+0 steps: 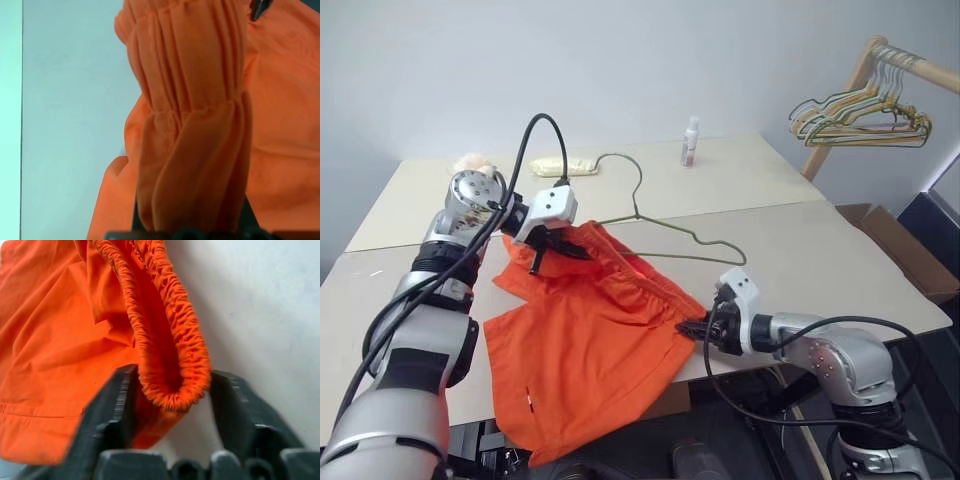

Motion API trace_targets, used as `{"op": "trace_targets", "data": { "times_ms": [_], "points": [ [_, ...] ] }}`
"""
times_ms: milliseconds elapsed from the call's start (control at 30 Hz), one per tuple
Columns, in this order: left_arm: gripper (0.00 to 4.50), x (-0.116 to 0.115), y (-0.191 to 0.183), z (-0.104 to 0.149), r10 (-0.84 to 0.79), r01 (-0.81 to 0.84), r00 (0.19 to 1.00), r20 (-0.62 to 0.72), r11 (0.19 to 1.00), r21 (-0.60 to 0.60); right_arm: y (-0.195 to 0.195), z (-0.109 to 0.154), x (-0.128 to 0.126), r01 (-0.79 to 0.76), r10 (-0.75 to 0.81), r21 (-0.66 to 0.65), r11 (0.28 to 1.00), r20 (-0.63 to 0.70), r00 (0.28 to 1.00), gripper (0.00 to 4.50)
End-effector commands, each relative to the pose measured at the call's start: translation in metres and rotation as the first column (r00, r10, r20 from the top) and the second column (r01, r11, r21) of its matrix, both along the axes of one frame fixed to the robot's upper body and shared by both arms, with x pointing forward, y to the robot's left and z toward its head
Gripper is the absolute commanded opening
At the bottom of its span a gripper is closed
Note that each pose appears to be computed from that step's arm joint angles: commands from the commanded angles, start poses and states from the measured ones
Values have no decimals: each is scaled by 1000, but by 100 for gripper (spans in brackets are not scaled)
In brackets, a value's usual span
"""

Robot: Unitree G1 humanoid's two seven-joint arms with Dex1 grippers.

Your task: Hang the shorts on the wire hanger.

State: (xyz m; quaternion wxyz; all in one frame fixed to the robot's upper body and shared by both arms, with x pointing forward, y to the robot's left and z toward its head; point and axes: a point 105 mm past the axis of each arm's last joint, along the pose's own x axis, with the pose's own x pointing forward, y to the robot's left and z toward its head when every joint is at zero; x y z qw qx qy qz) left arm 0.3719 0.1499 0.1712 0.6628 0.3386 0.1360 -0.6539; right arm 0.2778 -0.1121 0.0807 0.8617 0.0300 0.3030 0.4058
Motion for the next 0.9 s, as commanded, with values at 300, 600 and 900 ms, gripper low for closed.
{"op": "trace_targets", "data": {
  "times_ms": [300, 600, 900],
  "points": [
    [0, -10, 18, 15, 10, -9, 999, 47, 1000, -25, -39, 26, 17, 84, -83, -9, 996, 70, 994, 2],
    [0, -24, 46, 2, 27, -31, 999, 47, 997, 77, -87, 45, 30, 88, -80, -79, 993, 93, 992, 2],
    [0, -14, 40, 0, 105, -105, 993, 50, 994, 10, -94, 55, 27, 13, 4, -137, 990, 122, 993, 2]
  ]
}}
